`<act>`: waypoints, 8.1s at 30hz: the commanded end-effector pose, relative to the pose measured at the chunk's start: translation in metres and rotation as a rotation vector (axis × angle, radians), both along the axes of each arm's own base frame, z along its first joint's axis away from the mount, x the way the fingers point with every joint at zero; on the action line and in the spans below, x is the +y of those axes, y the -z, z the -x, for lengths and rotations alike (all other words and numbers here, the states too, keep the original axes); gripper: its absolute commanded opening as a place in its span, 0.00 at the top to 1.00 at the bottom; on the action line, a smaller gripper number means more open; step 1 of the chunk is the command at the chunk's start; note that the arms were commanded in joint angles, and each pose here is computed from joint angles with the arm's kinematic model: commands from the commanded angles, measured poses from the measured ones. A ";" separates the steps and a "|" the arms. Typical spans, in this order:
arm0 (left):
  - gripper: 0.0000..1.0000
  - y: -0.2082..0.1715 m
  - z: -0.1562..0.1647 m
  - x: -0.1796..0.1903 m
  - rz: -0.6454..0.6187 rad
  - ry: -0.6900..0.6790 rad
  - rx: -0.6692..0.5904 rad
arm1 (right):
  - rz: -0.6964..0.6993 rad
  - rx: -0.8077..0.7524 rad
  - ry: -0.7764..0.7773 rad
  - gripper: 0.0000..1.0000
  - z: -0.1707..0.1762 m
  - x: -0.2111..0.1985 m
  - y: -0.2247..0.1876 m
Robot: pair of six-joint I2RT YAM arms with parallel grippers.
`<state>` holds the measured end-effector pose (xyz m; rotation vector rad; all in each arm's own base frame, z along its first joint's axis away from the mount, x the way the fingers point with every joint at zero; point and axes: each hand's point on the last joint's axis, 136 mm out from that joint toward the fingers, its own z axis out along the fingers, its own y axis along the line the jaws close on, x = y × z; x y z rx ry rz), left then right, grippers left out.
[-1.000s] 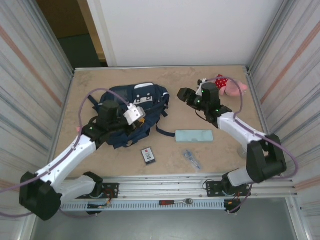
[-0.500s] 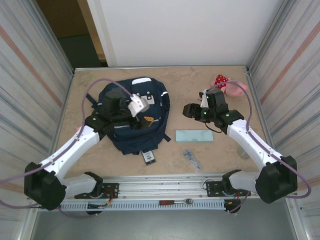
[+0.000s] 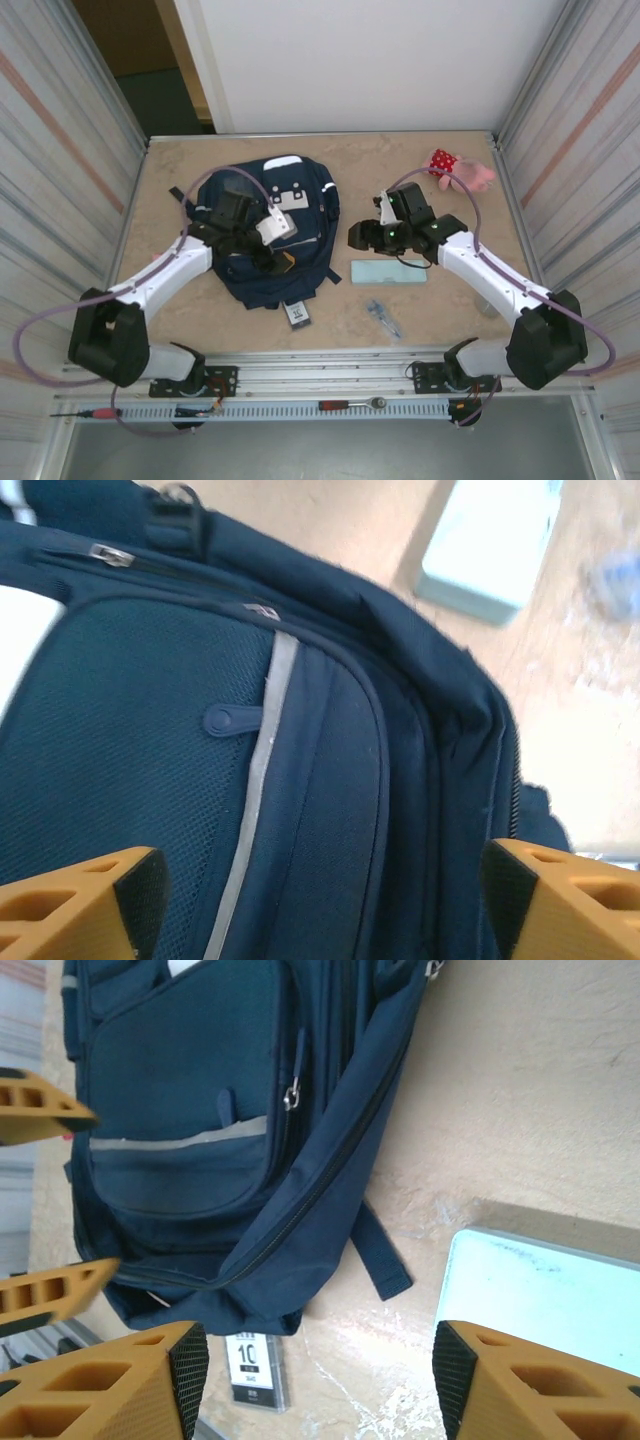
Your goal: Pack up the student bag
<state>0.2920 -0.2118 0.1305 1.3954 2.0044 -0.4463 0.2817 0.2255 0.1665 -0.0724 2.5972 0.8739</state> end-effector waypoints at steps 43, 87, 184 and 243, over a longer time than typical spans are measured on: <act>1.00 -0.119 -0.046 -0.019 0.134 -0.093 -0.178 | -0.264 0.099 0.121 0.33 0.029 0.096 -0.011; 1.00 -0.183 0.084 -0.023 0.430 0.662 -0.409 | -0.038 -0.529 -0.249 0.06 0.009 -0.032 -0.043; 1.00 -0.109 0.010 -0.049 0.086 0.185 -0.442 | -0.293 -0.122 -0.558 1.00 0.049 0.056 -0.044; 1.00 -0.116 -0.016 -0.054 0.196 -0.044 -0.314 | -0.197 -0.169 -0.283 0.48 0.006 0.012 -0.053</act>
